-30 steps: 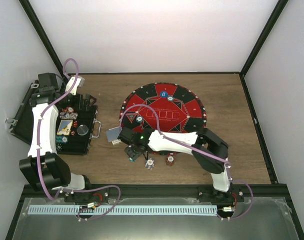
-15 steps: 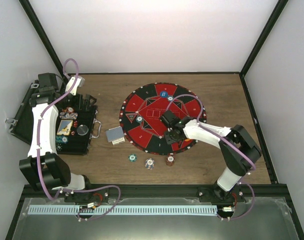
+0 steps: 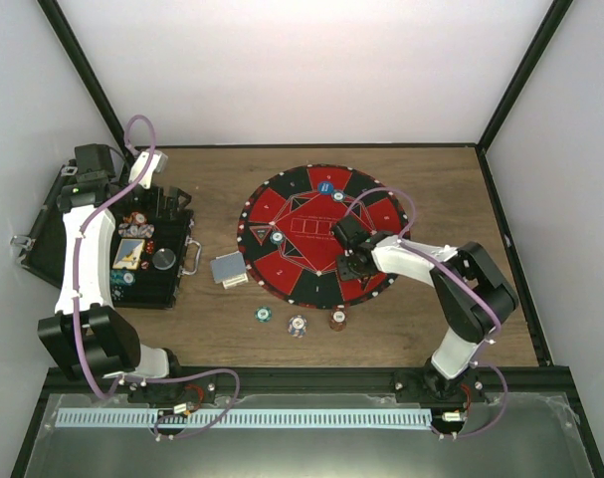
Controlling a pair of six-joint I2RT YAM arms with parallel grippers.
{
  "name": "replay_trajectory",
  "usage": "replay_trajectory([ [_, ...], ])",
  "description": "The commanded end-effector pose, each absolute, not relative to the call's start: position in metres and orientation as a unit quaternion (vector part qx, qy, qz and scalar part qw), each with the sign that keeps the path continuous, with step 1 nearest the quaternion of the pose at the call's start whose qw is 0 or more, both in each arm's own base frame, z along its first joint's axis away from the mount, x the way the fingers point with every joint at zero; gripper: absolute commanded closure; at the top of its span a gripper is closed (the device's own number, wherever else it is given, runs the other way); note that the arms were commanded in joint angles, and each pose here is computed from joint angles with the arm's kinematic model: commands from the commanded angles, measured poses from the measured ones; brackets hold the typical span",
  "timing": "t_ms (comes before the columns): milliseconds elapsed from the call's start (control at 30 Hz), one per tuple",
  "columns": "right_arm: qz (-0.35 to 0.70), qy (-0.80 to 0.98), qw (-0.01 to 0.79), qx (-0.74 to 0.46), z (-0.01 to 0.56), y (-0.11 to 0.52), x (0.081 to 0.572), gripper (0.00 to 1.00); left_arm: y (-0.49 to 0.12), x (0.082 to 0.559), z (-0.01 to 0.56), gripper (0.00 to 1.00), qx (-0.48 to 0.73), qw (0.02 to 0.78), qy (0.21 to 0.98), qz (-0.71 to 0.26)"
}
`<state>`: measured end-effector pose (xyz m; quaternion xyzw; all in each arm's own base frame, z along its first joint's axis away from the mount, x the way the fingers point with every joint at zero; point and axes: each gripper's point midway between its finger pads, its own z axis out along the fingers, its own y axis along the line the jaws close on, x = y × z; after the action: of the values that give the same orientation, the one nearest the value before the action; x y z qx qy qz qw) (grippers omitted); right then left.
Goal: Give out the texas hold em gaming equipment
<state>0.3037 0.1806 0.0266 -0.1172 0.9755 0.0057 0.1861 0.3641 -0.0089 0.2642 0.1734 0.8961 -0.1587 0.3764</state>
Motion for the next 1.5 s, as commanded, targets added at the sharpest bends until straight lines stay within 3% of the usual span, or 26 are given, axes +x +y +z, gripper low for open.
replay_trajectory([
  [0, -0.001, 0.975, 0.194, -0.110, 0.020, 0.176, 0.312, 0.60, -0.009, 0.364, 0.278, 0.00, 0.181, 0.389, 0.889, -0.160],
  [133, -0.008, 0.976, 0.194, -0.103, 0.022, 0.172, 0.310, 0.39, -0.010, 0.365, 0.279, 0.00, 0.181, 0.389, 0.889, -0.162],
  [200, -0.008, 0.975, 0.200, -0.101, 0.029, 0.171, 0.311, 0.34, -0.010, 0.365, 0.279, 0.00, 0.181, 0.389, 0.888, -0.164],
  [600, 0.001, 0.961, 0.259, -0.096, 0.107, 0.177, 0.316, 0.32, -0.012, 0.365, 0.280, 0.00, 0.182, 0.389, 0.887, -0.167],
  [867, 0.106, 0.938, 0.261, -0.201, 0.156, 0.270, 0.248, 0.24, -0.012, 0.366, 0.278, 0.00, 0.182, 0.388, 0.887, -0.171],
  [1233, 0.127, 0.930, 0.148, -0.311, 0.098, 0.333, 0.151, 0.19, -0.011, 0.364, 0.278, 0.00, 0.181, 0.387, 0.889, -0.168],
  [1467, 0.113, 0.932, 0.124, -0.322, 0.072, 0.339, 0.135, 0.20, -0.011, 0.364, 0.279, 0.00, 0.183, 0.389, 0.888, -0.164],
])
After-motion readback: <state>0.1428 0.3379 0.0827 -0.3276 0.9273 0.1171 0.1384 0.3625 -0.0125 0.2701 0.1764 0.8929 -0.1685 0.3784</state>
